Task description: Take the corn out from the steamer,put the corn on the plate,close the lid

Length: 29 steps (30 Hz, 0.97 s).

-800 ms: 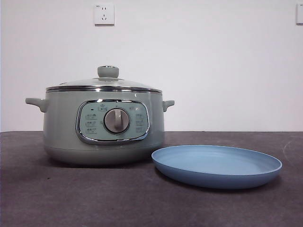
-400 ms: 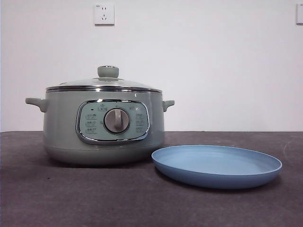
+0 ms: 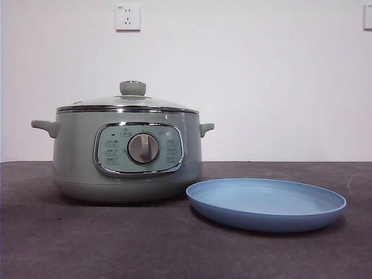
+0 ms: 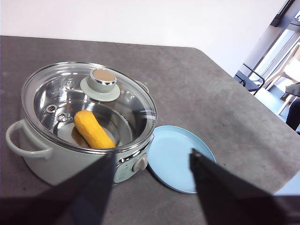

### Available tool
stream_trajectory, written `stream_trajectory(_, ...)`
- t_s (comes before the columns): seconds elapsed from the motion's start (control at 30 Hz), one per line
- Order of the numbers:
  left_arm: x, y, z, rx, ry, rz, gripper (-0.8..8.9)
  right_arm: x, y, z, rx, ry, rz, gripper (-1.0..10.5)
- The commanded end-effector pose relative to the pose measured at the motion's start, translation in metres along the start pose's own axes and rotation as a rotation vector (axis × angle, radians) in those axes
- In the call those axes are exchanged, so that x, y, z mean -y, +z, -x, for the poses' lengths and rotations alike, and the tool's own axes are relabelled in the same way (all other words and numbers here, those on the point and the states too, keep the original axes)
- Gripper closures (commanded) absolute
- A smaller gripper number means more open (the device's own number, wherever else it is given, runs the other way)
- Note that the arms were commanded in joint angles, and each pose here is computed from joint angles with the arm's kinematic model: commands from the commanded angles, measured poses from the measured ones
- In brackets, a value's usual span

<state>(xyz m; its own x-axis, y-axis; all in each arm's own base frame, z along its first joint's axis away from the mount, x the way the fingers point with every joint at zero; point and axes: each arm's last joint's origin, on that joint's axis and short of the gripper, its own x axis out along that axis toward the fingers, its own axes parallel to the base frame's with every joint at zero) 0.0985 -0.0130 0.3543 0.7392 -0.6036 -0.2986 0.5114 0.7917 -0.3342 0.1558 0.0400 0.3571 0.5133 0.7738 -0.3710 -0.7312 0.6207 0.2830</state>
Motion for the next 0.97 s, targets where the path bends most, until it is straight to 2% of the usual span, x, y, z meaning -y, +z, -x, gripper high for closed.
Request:
stream_trajectory(0.03,0.001,0.001,0.001,0.007,-0.008,-0.022,2.72,-0.001,0.001,0.000,0.006,-0.001,0.014,4.1)
stream_trajectory(0.53,-0.006,0.013,-0.009,0.053,-0.015,-0.059,2.83,-0.001,0.000,0.000,-0.004,0.000,0.001,4.1)
stream_trajectory(0.83,-0.025,0.034,-0.059,0.048,-0.094,-0.103,2.85,-0.001,0.000,0.000,-0.004,0.000,0.002,4.1)
stream_trajectory(0.97,-0.032,0.051,-0.091,0.023,-0.053,-0.121,2.85,0.001,0.000,-0.001,-0.009,0.000,-0.003,4.1)
